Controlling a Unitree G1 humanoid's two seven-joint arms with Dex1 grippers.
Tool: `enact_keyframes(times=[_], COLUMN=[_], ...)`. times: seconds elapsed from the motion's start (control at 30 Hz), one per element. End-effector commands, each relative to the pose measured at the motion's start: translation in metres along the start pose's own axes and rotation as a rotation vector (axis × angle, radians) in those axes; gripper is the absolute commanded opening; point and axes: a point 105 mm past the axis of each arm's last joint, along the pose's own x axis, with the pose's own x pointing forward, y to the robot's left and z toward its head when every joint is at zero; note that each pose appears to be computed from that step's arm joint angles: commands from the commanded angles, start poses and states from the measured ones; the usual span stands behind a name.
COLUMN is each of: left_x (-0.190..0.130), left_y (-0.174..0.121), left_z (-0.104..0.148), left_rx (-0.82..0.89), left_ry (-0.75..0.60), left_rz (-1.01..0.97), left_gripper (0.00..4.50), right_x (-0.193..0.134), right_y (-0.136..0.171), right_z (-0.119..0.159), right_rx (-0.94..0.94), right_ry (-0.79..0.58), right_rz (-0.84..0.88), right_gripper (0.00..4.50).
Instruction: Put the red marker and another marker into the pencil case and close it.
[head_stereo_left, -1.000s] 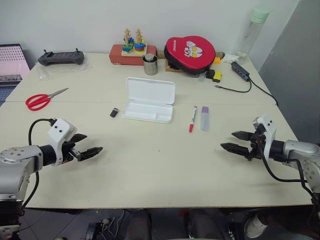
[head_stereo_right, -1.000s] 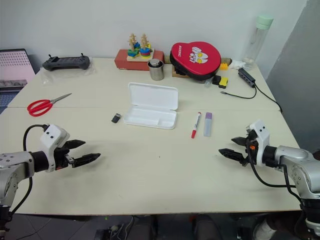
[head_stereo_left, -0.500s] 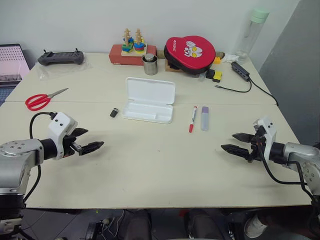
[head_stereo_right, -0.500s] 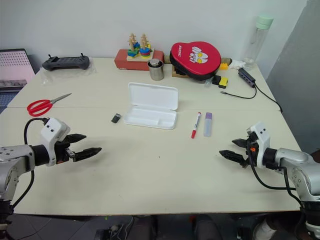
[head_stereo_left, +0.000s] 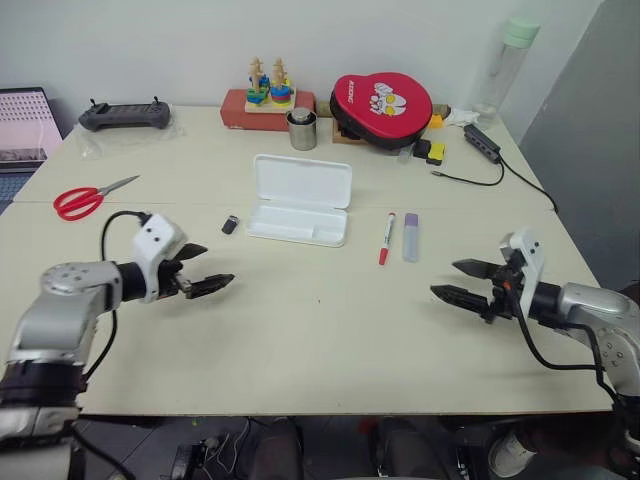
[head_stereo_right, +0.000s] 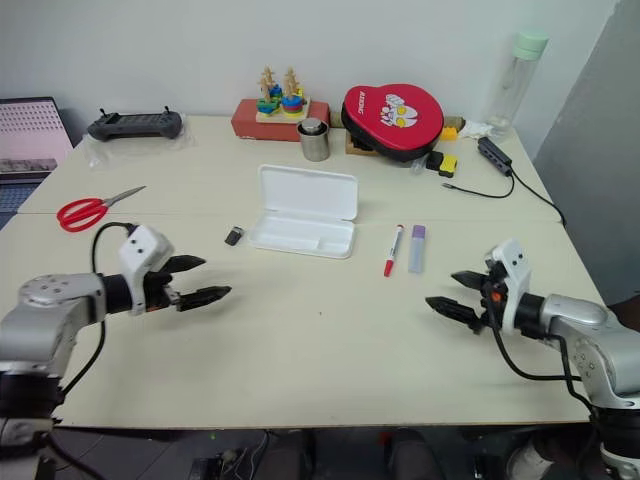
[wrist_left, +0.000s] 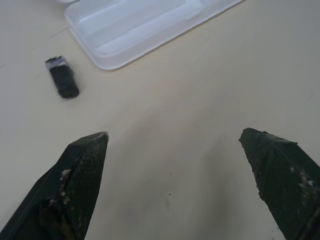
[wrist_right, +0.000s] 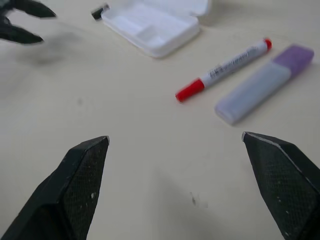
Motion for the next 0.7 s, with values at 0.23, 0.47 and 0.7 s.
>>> enact_keyframes(times=[0.23, 0.47, 0.7], left_x=[0.054, 0.075, 0.087], left_y=[0.007, -0.001, 0.001], left_z=[0.038, 0.038, 0.029], left_rx=[0.173, 0.195, 0.231], left_ry=[-0.043, 0.020, 0.085], left_rz=[-0.151, -0.246, -0.207], left_gripper=[4.50, 4.32, 2.99], right_x=[0.047, 0.053, 0.052], right_y=[0.075, 0.085, 0.087], right_z=[0.032, 0.038, 0.047], right_rx=[-0.162, -0.168, -0.166], right_ry=[-0.087, -0.123, -0.165], right_rz=[0.234, 0.220, 0.187], right_gripper=[4.47, 4.50, 4.50])
